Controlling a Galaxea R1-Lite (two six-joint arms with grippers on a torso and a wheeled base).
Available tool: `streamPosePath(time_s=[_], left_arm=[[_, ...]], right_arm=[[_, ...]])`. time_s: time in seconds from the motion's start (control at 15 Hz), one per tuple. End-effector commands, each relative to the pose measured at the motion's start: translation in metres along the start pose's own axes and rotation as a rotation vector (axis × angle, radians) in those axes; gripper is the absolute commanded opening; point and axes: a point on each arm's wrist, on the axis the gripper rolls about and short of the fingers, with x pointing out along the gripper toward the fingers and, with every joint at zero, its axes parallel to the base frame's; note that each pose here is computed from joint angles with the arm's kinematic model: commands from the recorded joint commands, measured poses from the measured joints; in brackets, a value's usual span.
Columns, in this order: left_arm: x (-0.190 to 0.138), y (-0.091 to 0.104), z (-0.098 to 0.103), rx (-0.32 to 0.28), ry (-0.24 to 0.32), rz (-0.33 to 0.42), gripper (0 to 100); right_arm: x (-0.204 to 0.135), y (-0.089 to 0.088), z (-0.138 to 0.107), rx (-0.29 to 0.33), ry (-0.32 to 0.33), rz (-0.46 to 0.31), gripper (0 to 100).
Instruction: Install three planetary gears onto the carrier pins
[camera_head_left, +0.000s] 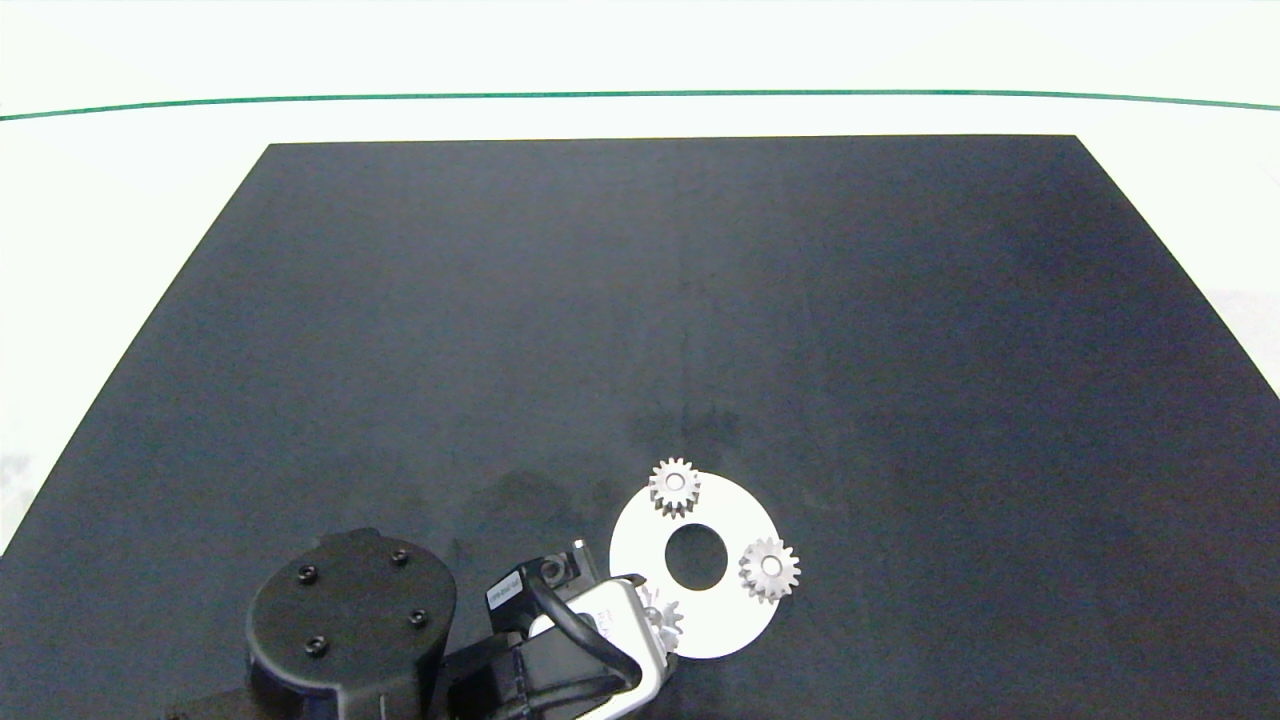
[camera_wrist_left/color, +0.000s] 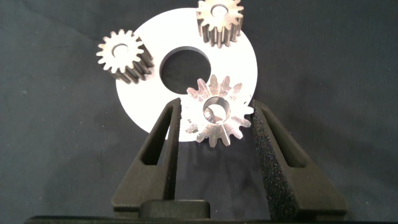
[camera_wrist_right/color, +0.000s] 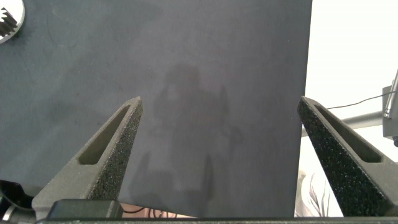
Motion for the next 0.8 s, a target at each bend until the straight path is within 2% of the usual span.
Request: streamPosePath(time_s=[0.07,0.8], left_arm=[[0.0058,-0.0011,-0.0006,0.006,0.008,-0.004,16],[0.0083,-0.002,-0.0027,0.011,0.018,-0.008,16]], right_arm=[[0.0,0.0,-0.0005,-0.004,0.004,0.0,100],[-0.0005,-0.0008,-0.0011,-0.003,-0.003,0.007,100]])
